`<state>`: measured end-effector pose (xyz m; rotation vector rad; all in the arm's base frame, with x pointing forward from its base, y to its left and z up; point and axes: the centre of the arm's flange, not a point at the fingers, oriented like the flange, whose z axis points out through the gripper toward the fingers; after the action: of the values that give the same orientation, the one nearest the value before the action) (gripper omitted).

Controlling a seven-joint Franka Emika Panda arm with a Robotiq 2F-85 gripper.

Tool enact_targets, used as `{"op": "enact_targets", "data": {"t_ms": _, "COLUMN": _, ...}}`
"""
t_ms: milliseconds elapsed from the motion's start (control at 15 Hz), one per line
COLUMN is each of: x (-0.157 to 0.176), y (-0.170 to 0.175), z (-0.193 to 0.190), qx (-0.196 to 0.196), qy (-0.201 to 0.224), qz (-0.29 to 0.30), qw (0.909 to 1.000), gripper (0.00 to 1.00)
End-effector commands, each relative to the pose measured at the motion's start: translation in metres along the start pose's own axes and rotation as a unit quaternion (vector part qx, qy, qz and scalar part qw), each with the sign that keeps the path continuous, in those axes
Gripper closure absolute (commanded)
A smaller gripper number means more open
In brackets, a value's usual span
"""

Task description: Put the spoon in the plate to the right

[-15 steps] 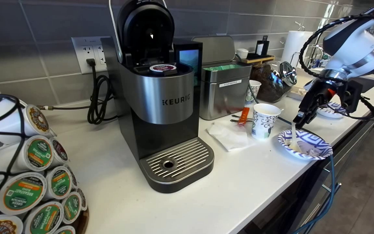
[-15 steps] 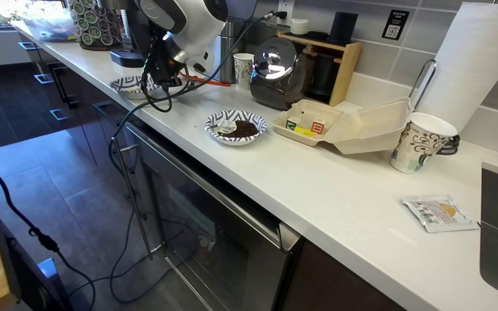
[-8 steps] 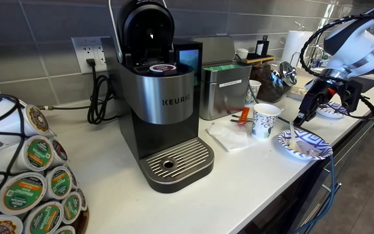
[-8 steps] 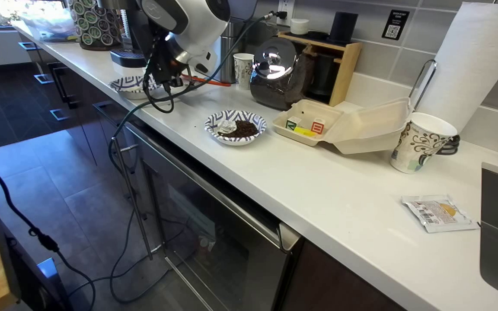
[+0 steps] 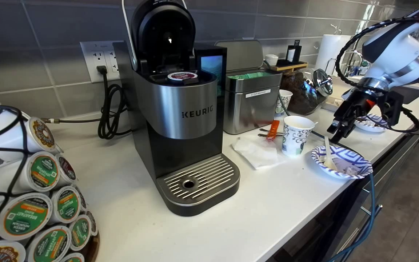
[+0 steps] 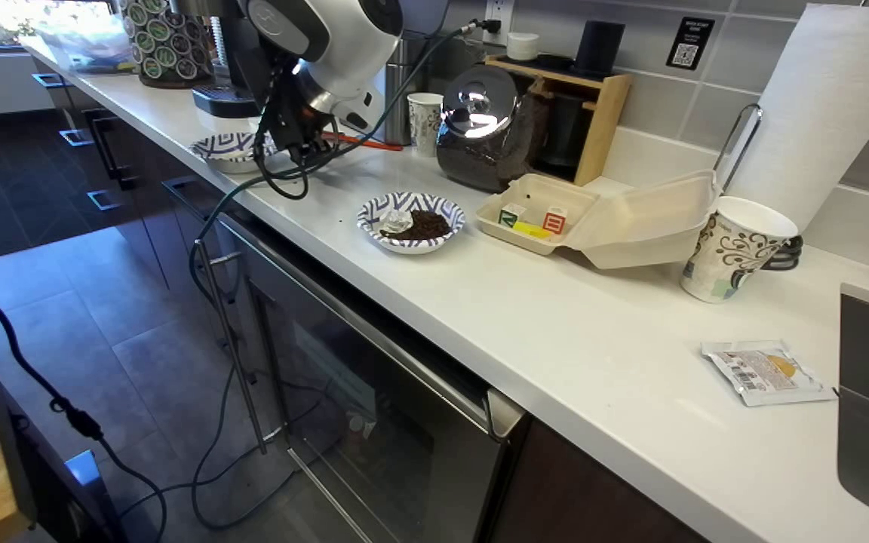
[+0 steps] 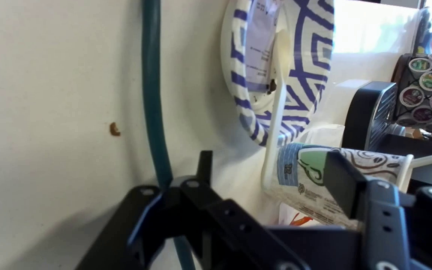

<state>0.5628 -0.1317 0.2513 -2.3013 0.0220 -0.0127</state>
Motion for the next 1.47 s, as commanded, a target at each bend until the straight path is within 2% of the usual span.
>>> {"op": "enact_targets", "data": {"t_ms": 0, "x": 0.012, "y": 0.002, "z": 0.006, "qx": 0.001, "qy": 0.006, "qz": 0.002, "qw": 1.0, "gripper": 0.0}}
{"op": "enact_targets", "data": {"t_ms": 400, "x": 0.016, "y": -0.006, "z": 0.017, "qx": 0.007, "qy": -0.01, "qz": -0.01, "qw": 0.9999, "gripper": 0.0}}
{"op": "enact_targets", "data": {"t_ms": 600, "x": 0.017, "y": -0.011, "z": 0.022, "qx": 0.012, "qy": -0.017, "qz": -0.015, "qw": 0.9997, "gripper": 0.03}}
{"op": "enact_targets", "data": {"t_ms": 733, "x": 0.017, "y": -0.013, "z": 0.024, "qx": 0.014, "qy": -0.02, "qz": -0.019, "qw": 0.9995, "gripper": 0.12}}
{"op": "enact_targets", "data": {"t_ms": 800, "x": 0.017, "y": -0.015, "z": 0.024, "qx": 0.014, "qy": -0.02, "qz": -0.021, "qw": 0.9995, "gripper": 0.3}}
{"op": "enact_targets", "data": {"t_ms": 933, "x": 0.018, "y": -0.016, "z": 0.024, "qx": 0.014, "qy": -0.021, "qz": -0.023, "qw": 0.9994, "gripper": 0.38}}
{"op": "enact_targets", "data": {"t_ms": 1200, "x": 0.019, "y": -0.016, "z": 0.021, "qx": 0.015, "qy": -0.018, "qz": -0.024, "qw": 0.9995, "gripper": 0.7}}
{"op": "enact_targets", "data": {"t_ms": 1333, "x": 0.019, "y": -0.016, "z": 0.02, "qx": 0.013, "qy": -0.016, "qz": -0.023, "qw": 0.9995, "gripper": 0.77}}
{"op": "enact_targets", "data": {"t_ms": 1400, "x": 0.018, "y": -0.015, "z": 0.018, "qx": 0.014, "qy": -0.014, "qz": -0.022, "qw": 0.9996, "gripper": 0.77}}
